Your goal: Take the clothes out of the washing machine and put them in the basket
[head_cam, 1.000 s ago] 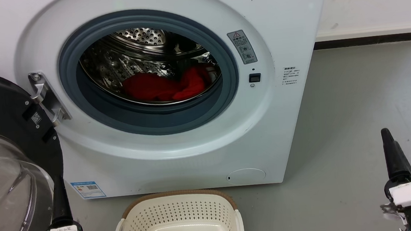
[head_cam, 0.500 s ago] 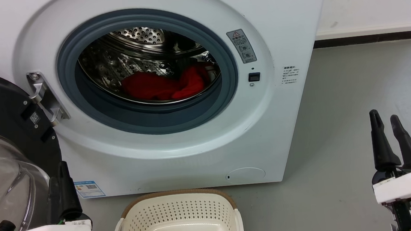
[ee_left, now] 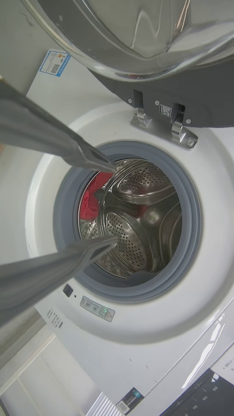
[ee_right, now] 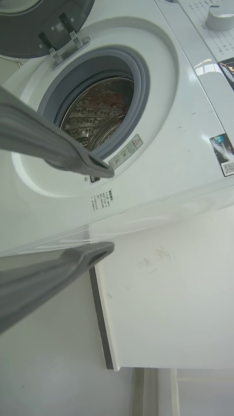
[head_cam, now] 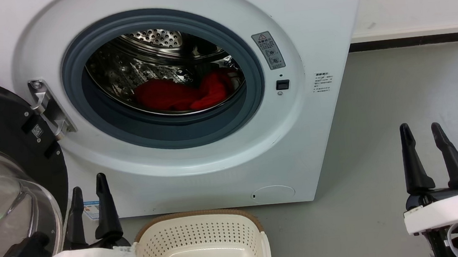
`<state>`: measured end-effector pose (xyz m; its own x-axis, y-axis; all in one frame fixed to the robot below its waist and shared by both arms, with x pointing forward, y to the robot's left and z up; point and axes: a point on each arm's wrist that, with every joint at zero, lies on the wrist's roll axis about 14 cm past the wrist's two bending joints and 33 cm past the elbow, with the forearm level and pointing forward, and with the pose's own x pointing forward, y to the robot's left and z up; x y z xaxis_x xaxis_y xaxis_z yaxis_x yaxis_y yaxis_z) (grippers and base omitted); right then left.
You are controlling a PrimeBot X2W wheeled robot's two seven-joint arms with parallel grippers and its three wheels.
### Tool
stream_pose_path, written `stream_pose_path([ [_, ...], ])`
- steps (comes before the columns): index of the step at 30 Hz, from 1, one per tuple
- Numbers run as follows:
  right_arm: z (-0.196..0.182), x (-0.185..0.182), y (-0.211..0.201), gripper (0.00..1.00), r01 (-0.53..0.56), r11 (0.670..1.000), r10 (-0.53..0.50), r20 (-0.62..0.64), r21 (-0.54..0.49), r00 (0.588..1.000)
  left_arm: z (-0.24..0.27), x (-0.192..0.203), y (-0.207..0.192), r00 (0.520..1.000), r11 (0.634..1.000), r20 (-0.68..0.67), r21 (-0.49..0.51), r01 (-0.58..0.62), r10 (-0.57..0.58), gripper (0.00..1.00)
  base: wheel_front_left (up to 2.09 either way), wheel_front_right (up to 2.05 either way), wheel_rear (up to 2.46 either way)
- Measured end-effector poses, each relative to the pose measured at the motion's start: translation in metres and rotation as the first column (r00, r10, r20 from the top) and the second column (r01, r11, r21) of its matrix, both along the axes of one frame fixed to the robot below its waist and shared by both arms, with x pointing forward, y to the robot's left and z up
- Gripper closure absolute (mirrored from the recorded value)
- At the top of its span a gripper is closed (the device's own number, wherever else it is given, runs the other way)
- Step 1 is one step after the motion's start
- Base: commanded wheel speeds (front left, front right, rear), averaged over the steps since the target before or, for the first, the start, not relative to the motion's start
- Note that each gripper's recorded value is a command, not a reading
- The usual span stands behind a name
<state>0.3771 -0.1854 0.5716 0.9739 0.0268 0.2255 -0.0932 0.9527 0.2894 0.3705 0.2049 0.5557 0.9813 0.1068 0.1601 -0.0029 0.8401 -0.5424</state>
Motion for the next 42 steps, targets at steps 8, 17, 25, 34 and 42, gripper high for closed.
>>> stream_pose_path([
  [8, 0.002, -0.002, 0.002, 0.00, 0.010, 0.995, -0.009, 0.014, -0.102, 1.000, -0.004, -0.001, -0.022, 0.999, 0.984, -0.014, 0.171, 0.045, -0.043, 0.00, 0.00, 0.00, 0.00],
  [17, 0.000, -0.004, 0.007, 0.00, 0.011, 0.983, -0.006, 0.025, -0.184, 1.000, -0.006, -0.002, -0.031, 0.999, 0.956, -0.026, 0.289, 0.052, -0.046, 0.00, 0.00, 0.00, 0.00],
  [25, -0.016, -0.008, 0.010, 0.00, 0.003, 0.966, -0.007, -0.013, -0.259, 1.000, -0.010, -0.006, -0.040, 0.998, 0.925, -0.030, 0.375, 0.066, -0.059, 0.00, 0.00, 0.00, 0.00],
  [34, -0.039, -0.011, 0.007, 0.00, -0.004, 0.958, -0.018, -0.074, -0.285, 0.997, -0.020, -0.009, -0.043, 0.997, 0.880, -0.055, 0.471, 0.067, -0.047, 0.00, 0.00, 0.00, 0.00],
  [42, -0.044, -0.012, 0.010, 0.00, -0.013, 0.933, -0.017, -0.078, -0.360, 0.997, -0.023, -0.011, -0.050, 0.997, 0.827, -0.051, 0.557, 0.078, -0.059, 0.00, 0.00, 0.00, 0.00],
])
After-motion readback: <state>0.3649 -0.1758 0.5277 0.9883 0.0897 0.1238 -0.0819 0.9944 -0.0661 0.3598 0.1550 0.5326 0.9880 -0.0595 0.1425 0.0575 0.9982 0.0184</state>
